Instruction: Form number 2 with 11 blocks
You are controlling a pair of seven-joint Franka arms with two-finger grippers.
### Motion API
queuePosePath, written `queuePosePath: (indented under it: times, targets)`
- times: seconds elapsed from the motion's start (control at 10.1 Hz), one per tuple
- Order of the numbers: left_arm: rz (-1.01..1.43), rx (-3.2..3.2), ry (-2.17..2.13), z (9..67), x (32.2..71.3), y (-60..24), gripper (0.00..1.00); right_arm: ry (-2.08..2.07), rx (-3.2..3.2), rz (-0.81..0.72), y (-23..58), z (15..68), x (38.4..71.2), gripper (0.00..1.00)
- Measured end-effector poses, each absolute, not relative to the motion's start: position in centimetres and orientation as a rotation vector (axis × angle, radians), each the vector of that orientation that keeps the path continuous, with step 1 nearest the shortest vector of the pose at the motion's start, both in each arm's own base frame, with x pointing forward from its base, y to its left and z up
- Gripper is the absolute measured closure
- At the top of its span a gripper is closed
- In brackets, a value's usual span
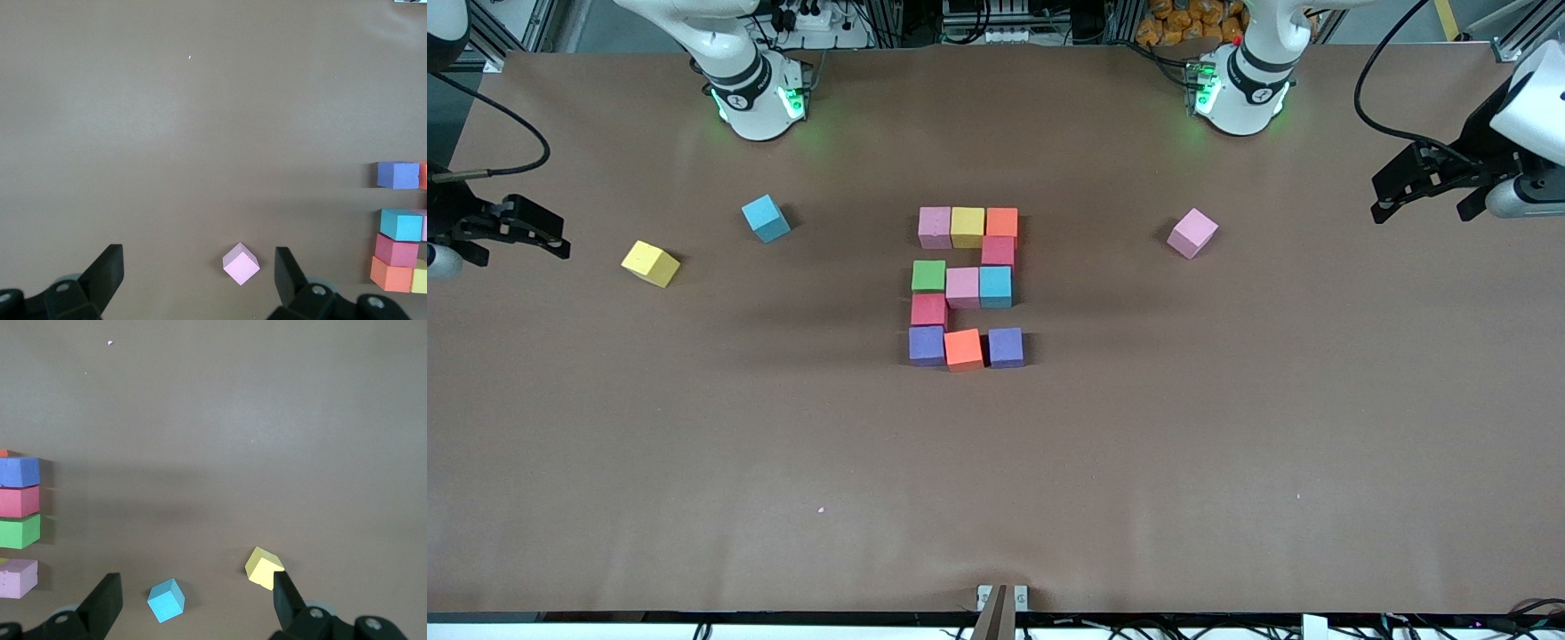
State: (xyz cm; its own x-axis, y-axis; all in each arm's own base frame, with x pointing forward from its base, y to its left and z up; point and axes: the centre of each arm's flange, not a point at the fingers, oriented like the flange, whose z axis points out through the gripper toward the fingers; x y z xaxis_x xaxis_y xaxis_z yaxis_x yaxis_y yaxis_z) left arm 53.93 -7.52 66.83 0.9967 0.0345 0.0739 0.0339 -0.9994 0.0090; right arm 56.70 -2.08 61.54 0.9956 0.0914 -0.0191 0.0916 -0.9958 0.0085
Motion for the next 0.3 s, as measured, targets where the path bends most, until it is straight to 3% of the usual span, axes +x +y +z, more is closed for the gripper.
queuePosePath:
  times: [0.3]
  targets:
    - [0.115, 3.131, 0.054, 66.82, 53.92, -7.51, 0.00, 0.102, 3.140, -0.010, -3.46, 62.09, 56.65, 0.00]
